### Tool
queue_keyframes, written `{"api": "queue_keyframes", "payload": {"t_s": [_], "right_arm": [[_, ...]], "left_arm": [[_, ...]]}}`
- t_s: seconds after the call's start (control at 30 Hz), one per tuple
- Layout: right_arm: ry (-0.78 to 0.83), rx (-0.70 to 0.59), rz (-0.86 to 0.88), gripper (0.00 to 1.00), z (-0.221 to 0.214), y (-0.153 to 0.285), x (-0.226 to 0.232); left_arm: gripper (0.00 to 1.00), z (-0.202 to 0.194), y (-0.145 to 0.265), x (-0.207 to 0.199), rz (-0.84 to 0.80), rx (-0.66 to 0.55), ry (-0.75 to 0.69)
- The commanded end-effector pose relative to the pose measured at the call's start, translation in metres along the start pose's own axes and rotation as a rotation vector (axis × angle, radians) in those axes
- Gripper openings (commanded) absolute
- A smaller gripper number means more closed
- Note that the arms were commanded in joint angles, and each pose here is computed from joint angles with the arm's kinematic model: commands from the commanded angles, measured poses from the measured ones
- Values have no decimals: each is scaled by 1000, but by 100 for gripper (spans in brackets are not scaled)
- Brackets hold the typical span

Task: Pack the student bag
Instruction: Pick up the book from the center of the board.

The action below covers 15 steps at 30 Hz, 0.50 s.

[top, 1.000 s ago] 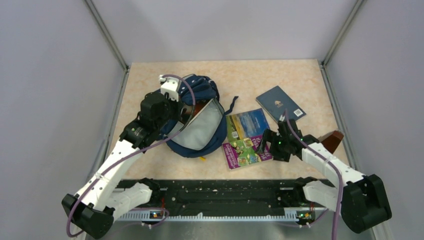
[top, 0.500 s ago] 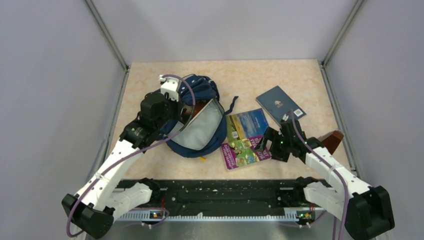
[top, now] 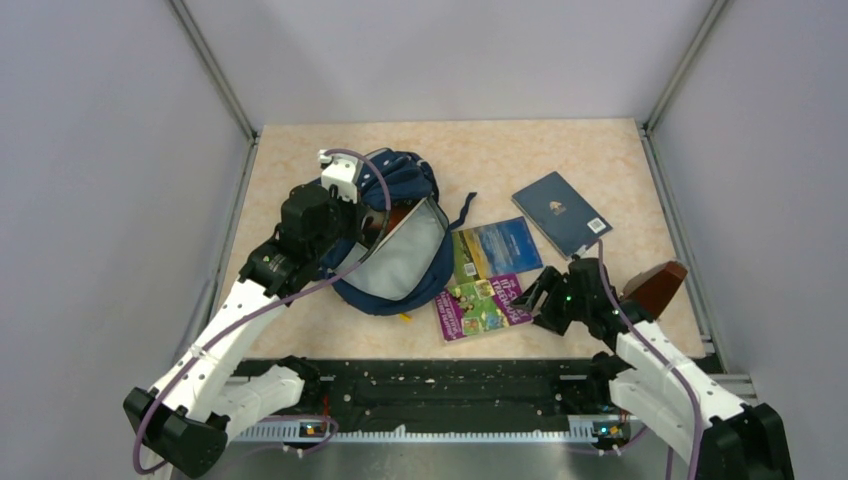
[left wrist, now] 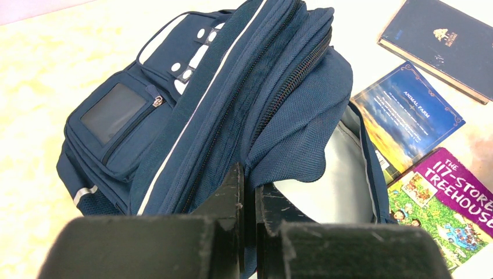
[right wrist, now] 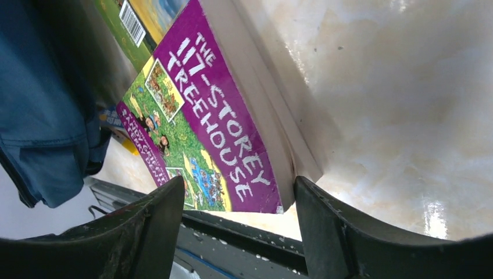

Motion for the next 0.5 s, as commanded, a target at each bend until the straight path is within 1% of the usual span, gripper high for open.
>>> {"api": "queue_keyframes", "payload": {"t_s": [0.0, 0.23, 0.47], "right_arm": [[-125, -58, 107, 66, 3, -1, 10], [-223, -94, 166, 56, -3, -4, 3], [-250, -120, 262, 50, 0, 1, 14]], "left_arm": [[0, 39, 3, -6, -21, -172, 17], [0, 38, 2, -6, -23, -168, 14], [0, 36, 1, -8, -25, -162, 12]]}}
Point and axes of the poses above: each gripper's point midway between its finger pads, its own y axis back along the fingers, its own x axis along the line the jaws close on, z = x × y, the point moved 5 cm from there along y, back along the fingers, and after that the axes turned 4 degrees about y, right-handed, at the moved point
